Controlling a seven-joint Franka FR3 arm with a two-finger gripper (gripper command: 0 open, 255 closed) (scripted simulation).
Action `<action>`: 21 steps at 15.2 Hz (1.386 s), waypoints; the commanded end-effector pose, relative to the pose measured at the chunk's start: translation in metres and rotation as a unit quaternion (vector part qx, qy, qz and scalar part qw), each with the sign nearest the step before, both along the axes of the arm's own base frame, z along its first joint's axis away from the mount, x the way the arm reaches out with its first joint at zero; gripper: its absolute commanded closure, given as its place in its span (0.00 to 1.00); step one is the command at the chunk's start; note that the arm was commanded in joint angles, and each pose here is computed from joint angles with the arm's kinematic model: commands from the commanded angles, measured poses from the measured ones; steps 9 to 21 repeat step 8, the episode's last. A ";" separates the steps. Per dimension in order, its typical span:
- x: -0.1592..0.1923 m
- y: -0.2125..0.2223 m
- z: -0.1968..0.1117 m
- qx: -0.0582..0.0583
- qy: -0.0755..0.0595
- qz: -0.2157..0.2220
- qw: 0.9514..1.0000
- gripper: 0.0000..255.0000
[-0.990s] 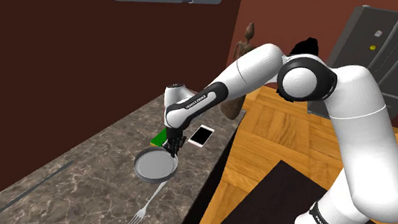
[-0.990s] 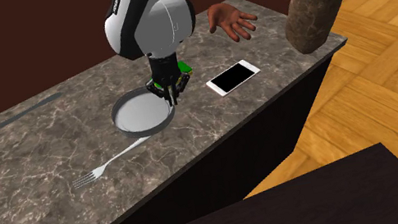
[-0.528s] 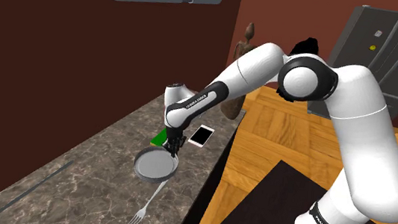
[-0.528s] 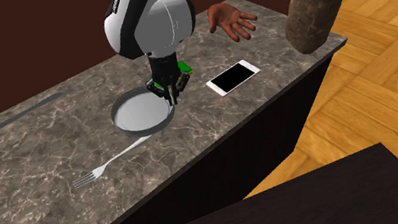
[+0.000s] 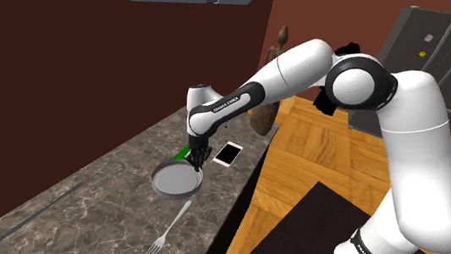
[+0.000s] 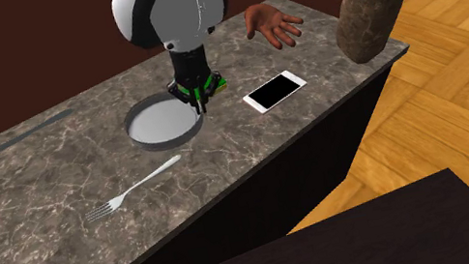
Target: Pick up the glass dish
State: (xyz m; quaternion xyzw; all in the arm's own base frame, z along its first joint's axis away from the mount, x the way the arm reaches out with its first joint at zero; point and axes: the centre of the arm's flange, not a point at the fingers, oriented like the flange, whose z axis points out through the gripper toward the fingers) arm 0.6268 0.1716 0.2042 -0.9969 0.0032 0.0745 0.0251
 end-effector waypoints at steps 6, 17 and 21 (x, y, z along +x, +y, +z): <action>0.000 0.001 0.038 0.000 0.000 0.000 1.000 1.00; 0.000 0.001 0.038 0.000 0.000 0.000 1.000 1.00; 0.000 0.001 0.038 0.000 0.000 0.000 1.000 1.00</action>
